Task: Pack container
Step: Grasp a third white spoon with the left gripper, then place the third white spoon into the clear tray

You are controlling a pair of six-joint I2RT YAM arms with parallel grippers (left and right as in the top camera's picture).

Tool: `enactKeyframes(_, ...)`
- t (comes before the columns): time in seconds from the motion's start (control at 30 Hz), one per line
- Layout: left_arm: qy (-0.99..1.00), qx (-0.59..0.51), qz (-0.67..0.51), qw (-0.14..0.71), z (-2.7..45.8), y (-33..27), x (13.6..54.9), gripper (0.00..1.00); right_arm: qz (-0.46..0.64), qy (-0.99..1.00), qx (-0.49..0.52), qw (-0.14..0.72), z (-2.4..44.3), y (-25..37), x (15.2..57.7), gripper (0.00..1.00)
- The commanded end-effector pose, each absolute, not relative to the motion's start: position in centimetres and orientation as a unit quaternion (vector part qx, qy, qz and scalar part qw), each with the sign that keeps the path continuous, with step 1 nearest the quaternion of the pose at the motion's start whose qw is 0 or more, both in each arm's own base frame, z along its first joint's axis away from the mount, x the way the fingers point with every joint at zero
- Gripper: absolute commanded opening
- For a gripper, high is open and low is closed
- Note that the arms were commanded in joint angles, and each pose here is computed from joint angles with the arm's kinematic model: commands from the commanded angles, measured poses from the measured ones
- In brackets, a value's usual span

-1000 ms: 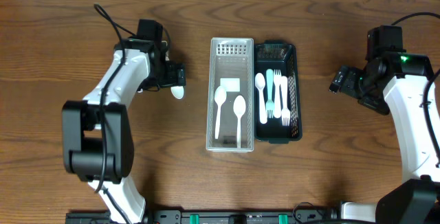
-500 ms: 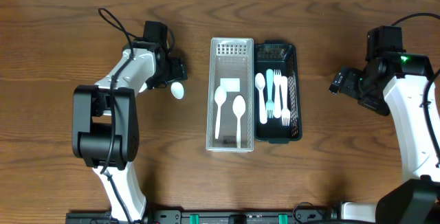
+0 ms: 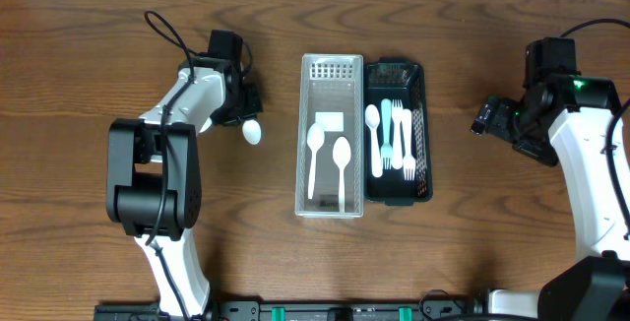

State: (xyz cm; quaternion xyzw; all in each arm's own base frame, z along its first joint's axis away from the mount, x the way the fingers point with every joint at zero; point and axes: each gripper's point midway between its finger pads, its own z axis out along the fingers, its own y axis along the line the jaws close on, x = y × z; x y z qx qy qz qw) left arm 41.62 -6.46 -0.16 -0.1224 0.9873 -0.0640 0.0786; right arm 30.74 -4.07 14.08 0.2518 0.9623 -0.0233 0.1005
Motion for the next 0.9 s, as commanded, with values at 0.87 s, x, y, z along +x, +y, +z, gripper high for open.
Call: enactKeyframes(0.87, 0.964, 0.093, -0.136, 0.208, 22.2, -20.5, 30.5, 0.06, -0.03, 0.963, 0.251, 0.092, 13.9, -4.3, 30.3, 0.99)
